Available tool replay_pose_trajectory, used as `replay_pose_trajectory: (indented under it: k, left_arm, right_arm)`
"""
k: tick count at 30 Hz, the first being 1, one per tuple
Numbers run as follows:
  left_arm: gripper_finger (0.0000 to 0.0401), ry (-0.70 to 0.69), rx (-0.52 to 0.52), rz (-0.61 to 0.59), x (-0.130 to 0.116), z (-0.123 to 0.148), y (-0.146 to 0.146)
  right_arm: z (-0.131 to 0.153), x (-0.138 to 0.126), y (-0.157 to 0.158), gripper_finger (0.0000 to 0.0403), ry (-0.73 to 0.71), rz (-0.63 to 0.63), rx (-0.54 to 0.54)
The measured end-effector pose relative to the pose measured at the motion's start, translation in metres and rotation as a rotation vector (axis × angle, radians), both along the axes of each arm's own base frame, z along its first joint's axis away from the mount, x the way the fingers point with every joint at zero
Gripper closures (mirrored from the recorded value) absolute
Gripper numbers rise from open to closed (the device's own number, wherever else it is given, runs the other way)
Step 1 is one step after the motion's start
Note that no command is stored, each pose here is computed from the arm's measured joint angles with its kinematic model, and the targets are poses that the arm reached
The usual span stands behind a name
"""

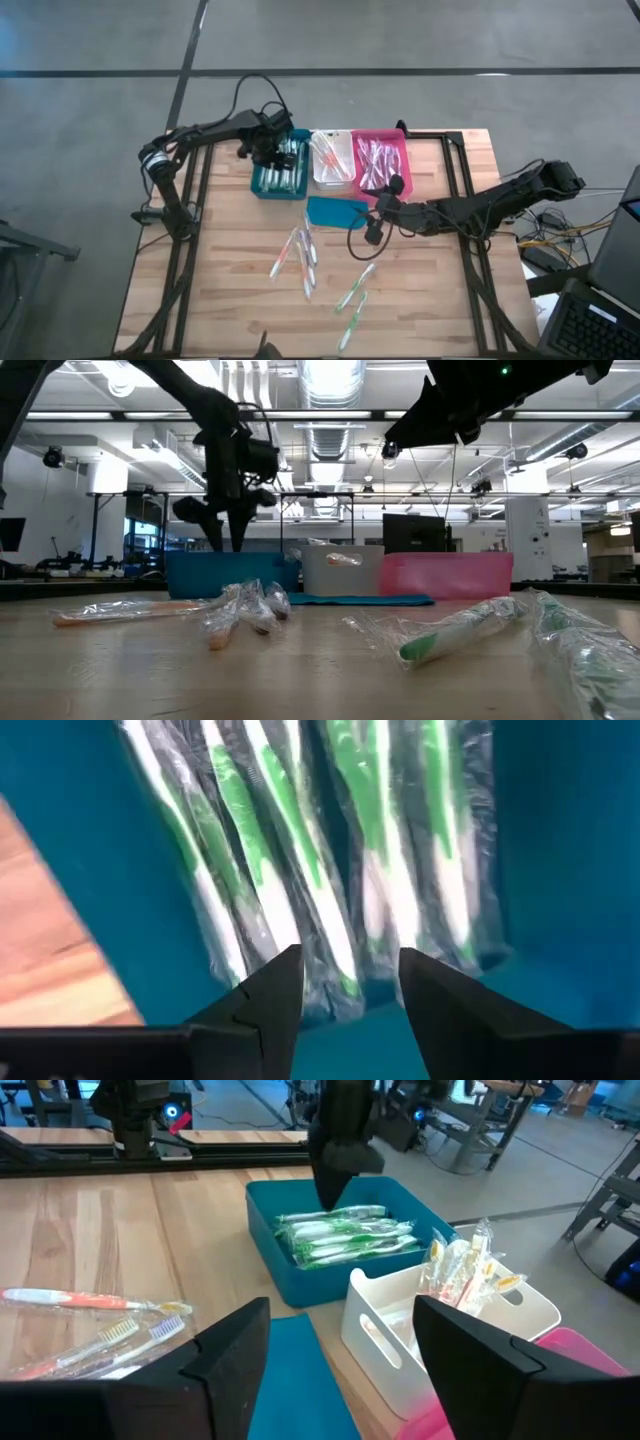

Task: Pick & Place Toothbrushes
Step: Put the left orange toothbrush into the white bin

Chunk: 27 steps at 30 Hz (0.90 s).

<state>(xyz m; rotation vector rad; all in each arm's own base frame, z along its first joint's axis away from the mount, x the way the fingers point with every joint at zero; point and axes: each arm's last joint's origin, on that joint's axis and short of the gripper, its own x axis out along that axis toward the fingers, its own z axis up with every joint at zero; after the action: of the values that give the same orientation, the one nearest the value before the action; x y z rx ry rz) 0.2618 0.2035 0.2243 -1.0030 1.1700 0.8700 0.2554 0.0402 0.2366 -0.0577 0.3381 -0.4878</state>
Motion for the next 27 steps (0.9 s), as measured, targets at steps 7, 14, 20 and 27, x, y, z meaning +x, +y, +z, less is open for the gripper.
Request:
replay_pose_trajectory:
  k: [7, 14, 20, 27]
  left_arm:
    - [0.0231, -0.024, 0.026, -0.064, 0.014, 0.038, -0.008]
    - [0.0233, -0.082, 0.087, -0.176, 0.025, 0.074, -0.024]
    - [0.0233, -0.112, 0.191, -0.236, 0.019, 0.101, -0.048]
    - [0.0233, -0.104, 0.342, -0.298, 0.012, 0.122, -0.085]
  right_arm:
    - [0.0, 0.0, 0.0, 0.0161, 0.0, 0.0, 0.0]
    - [-0.002, -0.001, 0.0, 0.0138, 0.028, 0.0, -0.007]
    - [-0.003, -0.001, 0.0, 0.0122, 0.02, -0.007, 0.01]
    - [-0.003, -0.001, 0.0, 0.0108, 0.017, -0.008, 0.015]
